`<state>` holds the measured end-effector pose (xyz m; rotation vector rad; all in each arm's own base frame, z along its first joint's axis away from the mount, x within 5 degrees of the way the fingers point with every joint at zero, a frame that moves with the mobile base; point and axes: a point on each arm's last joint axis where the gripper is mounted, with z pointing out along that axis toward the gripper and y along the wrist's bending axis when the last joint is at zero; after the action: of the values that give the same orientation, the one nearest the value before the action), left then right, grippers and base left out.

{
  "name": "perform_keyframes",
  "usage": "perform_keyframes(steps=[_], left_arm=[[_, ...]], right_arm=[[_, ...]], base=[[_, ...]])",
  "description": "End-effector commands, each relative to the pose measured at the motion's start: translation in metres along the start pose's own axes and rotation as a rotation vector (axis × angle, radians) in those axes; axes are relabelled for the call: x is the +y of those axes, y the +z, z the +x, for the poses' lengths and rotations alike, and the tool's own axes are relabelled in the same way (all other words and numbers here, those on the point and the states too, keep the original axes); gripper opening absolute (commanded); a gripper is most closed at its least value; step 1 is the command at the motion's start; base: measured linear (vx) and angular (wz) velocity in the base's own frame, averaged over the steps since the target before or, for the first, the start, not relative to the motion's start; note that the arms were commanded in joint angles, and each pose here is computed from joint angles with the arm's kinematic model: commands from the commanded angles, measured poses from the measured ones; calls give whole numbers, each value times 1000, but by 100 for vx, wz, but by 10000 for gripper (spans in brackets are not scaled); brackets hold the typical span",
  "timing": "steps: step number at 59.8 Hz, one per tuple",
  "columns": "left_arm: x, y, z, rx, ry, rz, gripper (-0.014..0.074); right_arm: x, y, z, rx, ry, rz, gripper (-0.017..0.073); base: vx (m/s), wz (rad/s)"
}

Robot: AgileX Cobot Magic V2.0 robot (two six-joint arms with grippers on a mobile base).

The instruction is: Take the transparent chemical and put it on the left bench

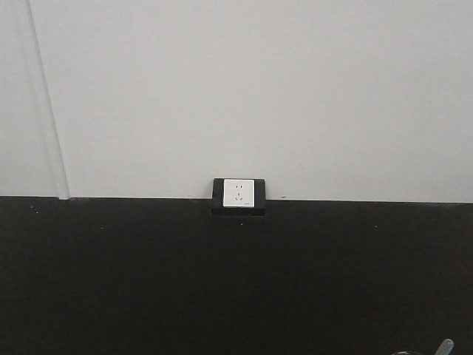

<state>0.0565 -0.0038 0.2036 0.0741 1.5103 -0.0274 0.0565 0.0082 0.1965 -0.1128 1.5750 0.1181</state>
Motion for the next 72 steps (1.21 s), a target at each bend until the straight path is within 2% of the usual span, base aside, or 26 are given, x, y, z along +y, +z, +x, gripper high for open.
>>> perform_keyframes(steps=[1,11,17,24,36,44,61,69,72], left_arm=[[0,-1,-3,-81,-9,-2,-3],[0,-1,-3,-81,-9,-2,-3],[0,-1,-3,-81,-9,-2,-3],[0,-1,-3,-81,-9,-2,-3],[0,-1,-3,-81,-9,-2,-3],[0,-1,-3,-81,-9,-2,-3],[0,-1,-3,-81,-9,-2,-3],[0,-1,-3,-81,-9,-2,-3],[0,-1,-3,-81,-9,-2,-3]], right_arm=[[0,-1,-6,-90,-8,1,-8],[0,-1,-8,-102,-10,0,-8],[0,-3,-21,-183,5,-4,-8],[0,-9,-54,-264,36,-6,-8],[1,2,-118,-298,24,-5,-8],[1,22,-145,-310,25,-6,-8],[1,53,-148,-247,30,-6,20],[1,61,-143,-208,50,-8,108],[1,63,-142,-201,56,-8,175]], base=[[0,0],[0,0],[0,0],[0,0],[0,0],[0,0],[0,0],[0,0],[0,0]])
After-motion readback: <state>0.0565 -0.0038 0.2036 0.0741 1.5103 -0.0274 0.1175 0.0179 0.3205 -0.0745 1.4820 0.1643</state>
